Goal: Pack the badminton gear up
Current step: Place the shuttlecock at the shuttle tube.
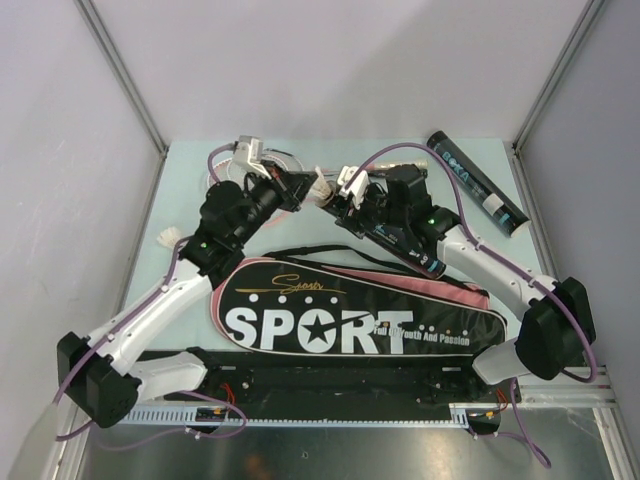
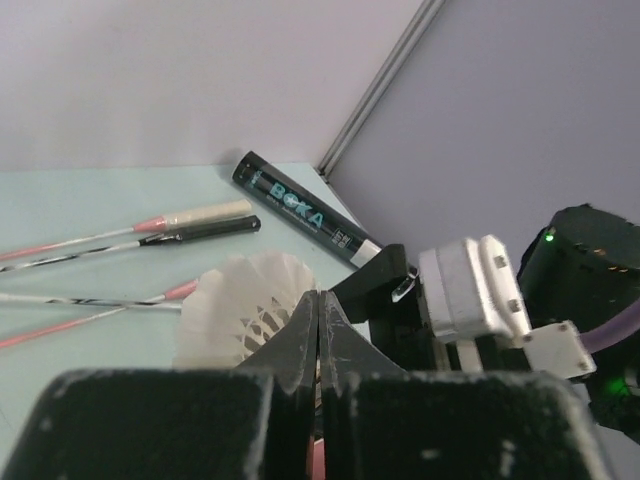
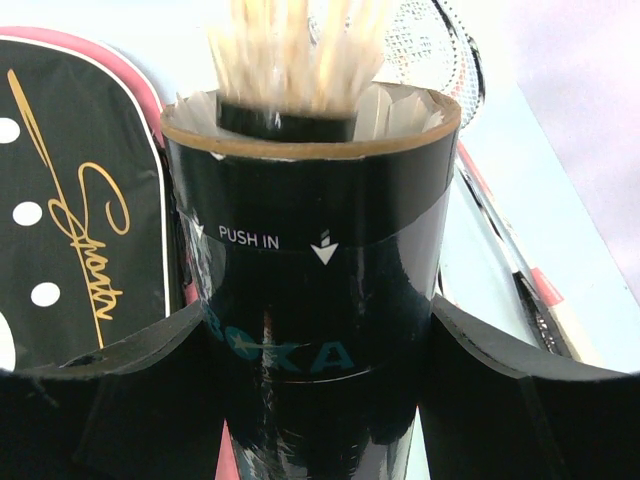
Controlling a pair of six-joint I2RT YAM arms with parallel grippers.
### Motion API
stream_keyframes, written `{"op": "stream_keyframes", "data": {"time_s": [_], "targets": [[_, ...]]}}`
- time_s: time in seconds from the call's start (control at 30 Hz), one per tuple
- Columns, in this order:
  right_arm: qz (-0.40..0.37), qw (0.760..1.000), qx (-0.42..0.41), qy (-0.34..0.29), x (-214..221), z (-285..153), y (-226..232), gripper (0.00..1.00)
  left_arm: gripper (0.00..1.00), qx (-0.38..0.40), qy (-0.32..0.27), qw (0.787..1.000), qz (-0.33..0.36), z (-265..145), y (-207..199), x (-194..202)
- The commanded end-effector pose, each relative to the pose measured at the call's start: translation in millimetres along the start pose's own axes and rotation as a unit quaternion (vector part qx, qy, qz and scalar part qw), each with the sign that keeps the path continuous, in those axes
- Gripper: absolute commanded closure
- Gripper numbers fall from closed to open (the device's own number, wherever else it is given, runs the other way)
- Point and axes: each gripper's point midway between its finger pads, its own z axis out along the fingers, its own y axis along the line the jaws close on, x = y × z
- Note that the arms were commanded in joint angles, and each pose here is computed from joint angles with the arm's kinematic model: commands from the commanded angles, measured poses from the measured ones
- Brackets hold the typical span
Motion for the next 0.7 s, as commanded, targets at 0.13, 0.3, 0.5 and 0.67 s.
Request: {"op": "stream_keyframes", "data": {"time_s": [0.13, 0.3, 0.5, 0.67], "targets": [[0.022, 0.998, 0.013, -0.055, -41.3, -10.8, -2.5, 0.82, 0.99, -0.021, 0.005, 1.000, -0.015, 16.6, 7.1, 19.3], [0.000, 0.998, 0.029, -0.060, -39.5, -3.7, -13.2, 0.81, 1.00, 0.037, 0.054, 0.996, -0.059, 35.2, -19.7, 53.0], [-0.005, 0.997, 0.052, -0.056, -29.5, 1.5, -32.5, 0.81, 0.30, 0.099, 0.073, 0.984, -0.128, 29.6, -21.6, 41.4], [0.029, 0.998, 0.058, -0.014, -6.3, 2.2, -30.3, 0.80, 0.02, 0.091, 0.044, 0.989, -0.109, -20.6, 6.7, -6.0]]}}
